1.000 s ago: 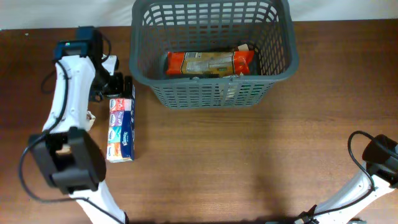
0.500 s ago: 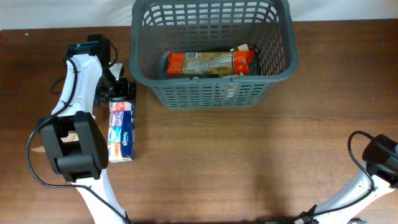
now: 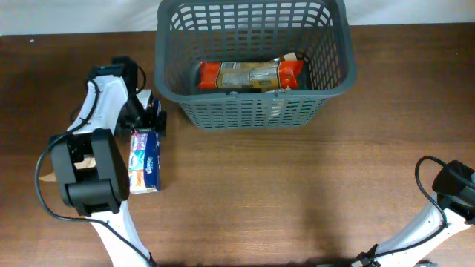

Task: Pack container
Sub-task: 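Lower the left gripper and close it on the tissue pack's top end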

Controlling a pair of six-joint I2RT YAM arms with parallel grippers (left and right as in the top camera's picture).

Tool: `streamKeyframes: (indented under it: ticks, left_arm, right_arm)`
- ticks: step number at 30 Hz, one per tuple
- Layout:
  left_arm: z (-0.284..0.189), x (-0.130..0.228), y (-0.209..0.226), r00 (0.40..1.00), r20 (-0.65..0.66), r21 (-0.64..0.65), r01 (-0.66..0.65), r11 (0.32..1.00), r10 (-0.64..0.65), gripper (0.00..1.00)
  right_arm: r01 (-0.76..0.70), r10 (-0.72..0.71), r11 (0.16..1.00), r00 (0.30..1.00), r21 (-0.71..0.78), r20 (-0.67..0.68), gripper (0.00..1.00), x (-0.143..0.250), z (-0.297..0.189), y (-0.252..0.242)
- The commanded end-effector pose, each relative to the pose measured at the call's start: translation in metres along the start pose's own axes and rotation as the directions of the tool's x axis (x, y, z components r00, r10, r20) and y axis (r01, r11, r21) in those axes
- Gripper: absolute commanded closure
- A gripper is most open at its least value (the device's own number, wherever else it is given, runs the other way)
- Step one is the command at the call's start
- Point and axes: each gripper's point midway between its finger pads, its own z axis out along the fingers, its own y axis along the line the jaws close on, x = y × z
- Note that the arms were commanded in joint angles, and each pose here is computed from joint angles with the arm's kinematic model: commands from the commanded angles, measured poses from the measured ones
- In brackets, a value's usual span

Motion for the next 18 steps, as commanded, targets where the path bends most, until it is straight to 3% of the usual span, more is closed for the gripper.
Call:
streamKeyframes:
  ticks: [1, 16, 18]
  left_arm:
    - [0.023, 0.011, -0.001, 0.999, -0.044, 0.008, 0.008, 1.000, -0.008, 0.01]
    - [0.037, 0.011, -0.005, 1.000, -0.029, 0.032, 0.009, 0.999, -0.008, 0.01]
    - [0.037, 0.010, -0.005, 1.000, -0.025, 0.032, 0.009, 0.999, -0.008, 0.11]
  right_arm:
    - [-0.001, 0.001, 1.000, 1.000, -0.012, 0.014, 0.01, 0.000, -0.011, 0.001]
    - [-0.001, 0.001, 1.000, 1.000, -0.012, 0.014, 0.01, 0.000, -0.011, 0.001]
    - [-0.001, 0.001, 1.000, 1.000, -0.012, 0.014, 0.01, 0.000, -0.011, 0.001]
